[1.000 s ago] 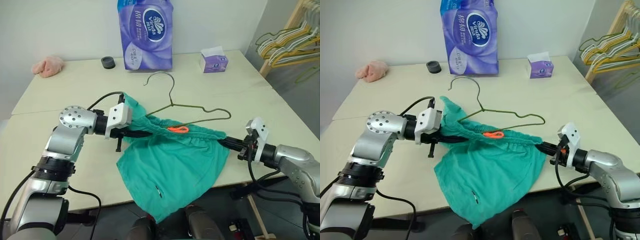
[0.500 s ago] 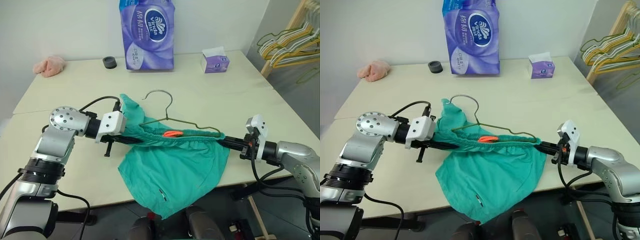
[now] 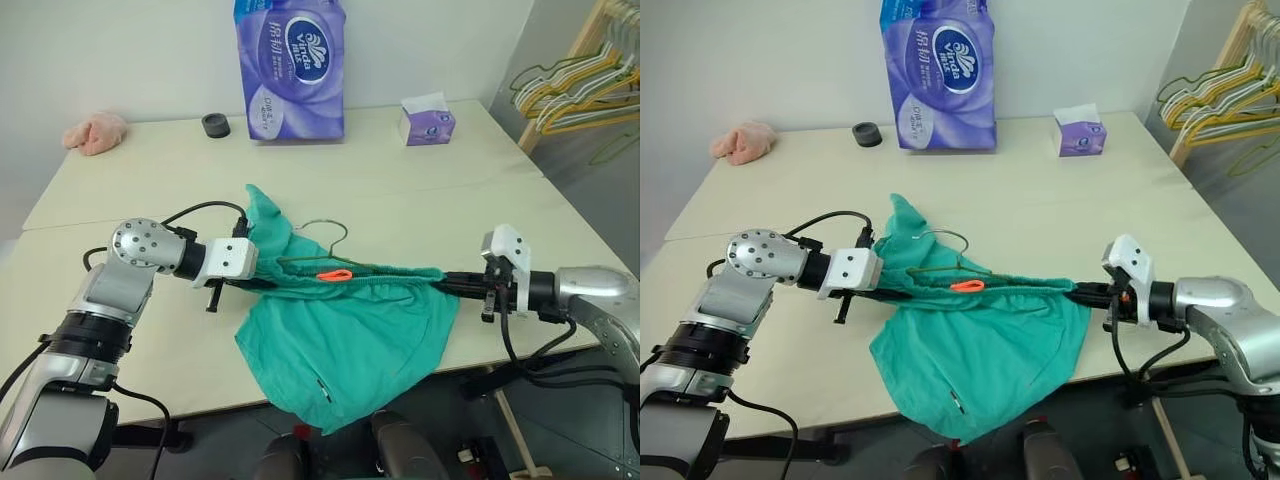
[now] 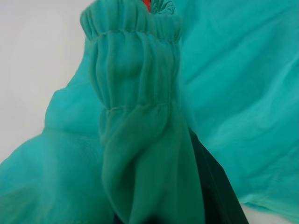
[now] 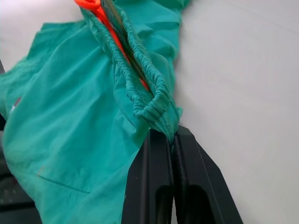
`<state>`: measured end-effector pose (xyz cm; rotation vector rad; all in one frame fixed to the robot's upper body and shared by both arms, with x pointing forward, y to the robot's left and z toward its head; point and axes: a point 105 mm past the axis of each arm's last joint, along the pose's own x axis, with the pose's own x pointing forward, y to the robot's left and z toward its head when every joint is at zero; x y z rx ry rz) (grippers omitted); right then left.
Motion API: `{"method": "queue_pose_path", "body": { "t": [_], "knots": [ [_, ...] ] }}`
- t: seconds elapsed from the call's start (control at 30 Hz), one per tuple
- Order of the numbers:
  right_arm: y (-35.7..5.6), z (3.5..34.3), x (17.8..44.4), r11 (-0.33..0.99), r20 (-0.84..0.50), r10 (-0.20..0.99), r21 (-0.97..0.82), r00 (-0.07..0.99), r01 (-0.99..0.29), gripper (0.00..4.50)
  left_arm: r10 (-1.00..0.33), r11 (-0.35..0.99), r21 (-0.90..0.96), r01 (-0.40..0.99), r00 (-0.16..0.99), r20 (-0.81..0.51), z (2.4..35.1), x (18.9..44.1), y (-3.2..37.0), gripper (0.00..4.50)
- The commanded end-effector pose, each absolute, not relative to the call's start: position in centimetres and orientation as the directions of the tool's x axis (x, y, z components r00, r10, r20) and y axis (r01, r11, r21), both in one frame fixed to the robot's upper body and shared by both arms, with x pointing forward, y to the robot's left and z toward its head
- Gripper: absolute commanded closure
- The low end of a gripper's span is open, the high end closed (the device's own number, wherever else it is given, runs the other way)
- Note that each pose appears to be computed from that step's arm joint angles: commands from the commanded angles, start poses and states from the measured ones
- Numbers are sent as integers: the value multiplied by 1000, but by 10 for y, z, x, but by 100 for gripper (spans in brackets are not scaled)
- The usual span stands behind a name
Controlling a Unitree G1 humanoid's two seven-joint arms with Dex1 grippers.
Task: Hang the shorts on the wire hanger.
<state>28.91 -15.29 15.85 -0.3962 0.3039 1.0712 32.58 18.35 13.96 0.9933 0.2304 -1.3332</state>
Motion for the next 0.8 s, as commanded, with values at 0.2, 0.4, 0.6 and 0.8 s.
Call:
{"method": "queue_pose_path", "body": {
  "t": [0.2,0.4,0.6,0.8],
  "knots": [
    [-110,177,298,289,-461,784,-321,416,-902,446,-694,-61,517,854,336,-637,142,333,172,450],
    [-114,177,299,280,-477,758,-379,446,-882,350,-706,-50,505,862,327,-628,137,329,169,450],
    [-138,170,299,324,-528,675,-415,515,-850,147,-713,-51,491,870,312,-628,133,325,166,450],
    [-147,144,300,344,-586,627,-383,513,-857,147,-720,-64,482,874,294,-628,131,324,161,450]
  ]
}}
